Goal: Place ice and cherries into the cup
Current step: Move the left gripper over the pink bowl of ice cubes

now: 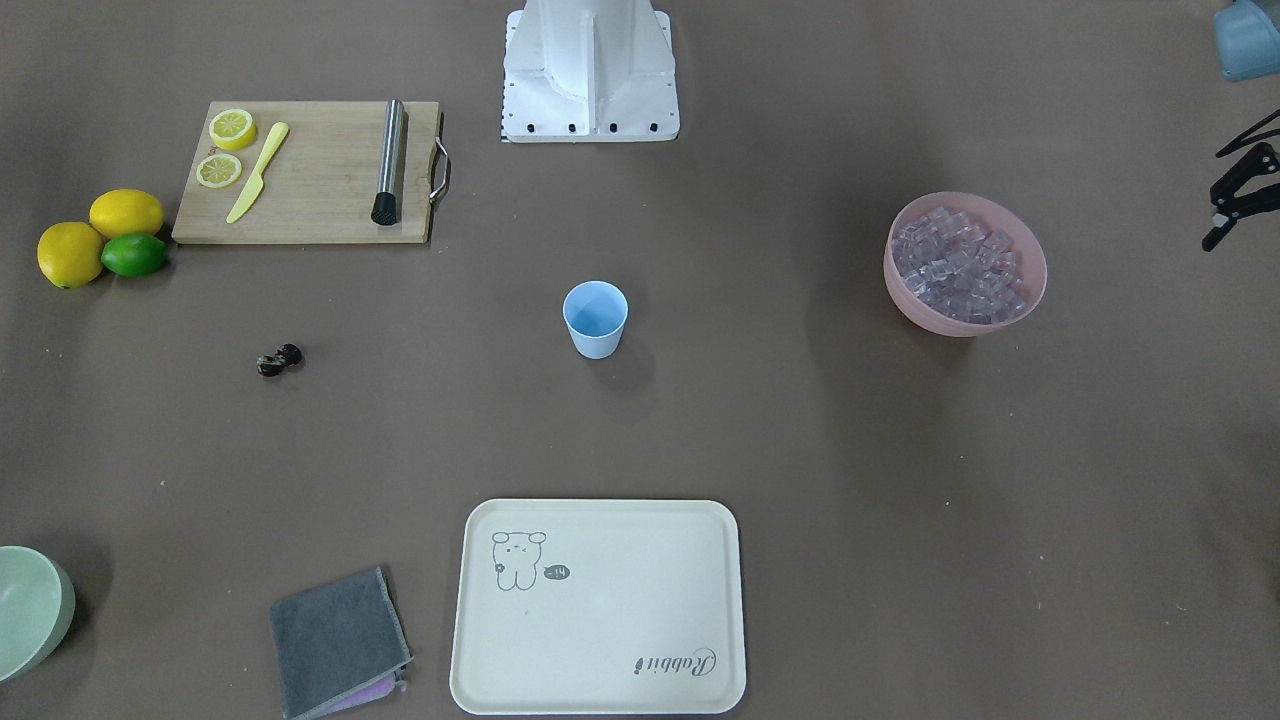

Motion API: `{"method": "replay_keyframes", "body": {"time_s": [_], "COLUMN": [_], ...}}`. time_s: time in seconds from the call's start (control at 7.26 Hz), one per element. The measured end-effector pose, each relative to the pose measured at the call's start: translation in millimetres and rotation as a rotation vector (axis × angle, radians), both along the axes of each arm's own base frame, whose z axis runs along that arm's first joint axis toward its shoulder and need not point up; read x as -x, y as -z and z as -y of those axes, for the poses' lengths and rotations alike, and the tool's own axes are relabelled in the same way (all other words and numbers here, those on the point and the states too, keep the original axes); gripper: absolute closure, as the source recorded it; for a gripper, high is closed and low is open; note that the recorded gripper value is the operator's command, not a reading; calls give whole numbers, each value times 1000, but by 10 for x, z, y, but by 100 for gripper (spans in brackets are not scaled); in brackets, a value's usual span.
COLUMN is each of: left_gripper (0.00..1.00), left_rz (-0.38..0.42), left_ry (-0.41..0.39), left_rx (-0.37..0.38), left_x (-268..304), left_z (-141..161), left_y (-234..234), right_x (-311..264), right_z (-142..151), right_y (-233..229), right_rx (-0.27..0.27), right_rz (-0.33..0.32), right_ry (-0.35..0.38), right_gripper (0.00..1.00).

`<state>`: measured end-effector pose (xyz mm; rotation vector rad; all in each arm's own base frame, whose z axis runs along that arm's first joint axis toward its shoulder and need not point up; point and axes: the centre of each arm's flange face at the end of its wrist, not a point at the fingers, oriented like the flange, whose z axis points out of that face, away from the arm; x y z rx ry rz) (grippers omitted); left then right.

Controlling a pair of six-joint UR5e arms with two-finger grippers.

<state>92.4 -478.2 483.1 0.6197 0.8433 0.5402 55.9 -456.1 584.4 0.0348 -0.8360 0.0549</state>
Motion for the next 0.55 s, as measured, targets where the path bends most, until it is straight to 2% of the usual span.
{"method": "replay_keyframes", "body": {"time_s": [0.55], "left_gripper": [3], "left_rz": [-6], "left_ry": [-128], "left_rx": [-90], "left_x": [-970], "left_z": [-5], "left_y": [507], "right_x": [-5], "right_z": [-161], "right_y": [-55], "right_rx": [10], "right_rz": [-3], "right_ry": [-4], "right_gripper": [0]}}
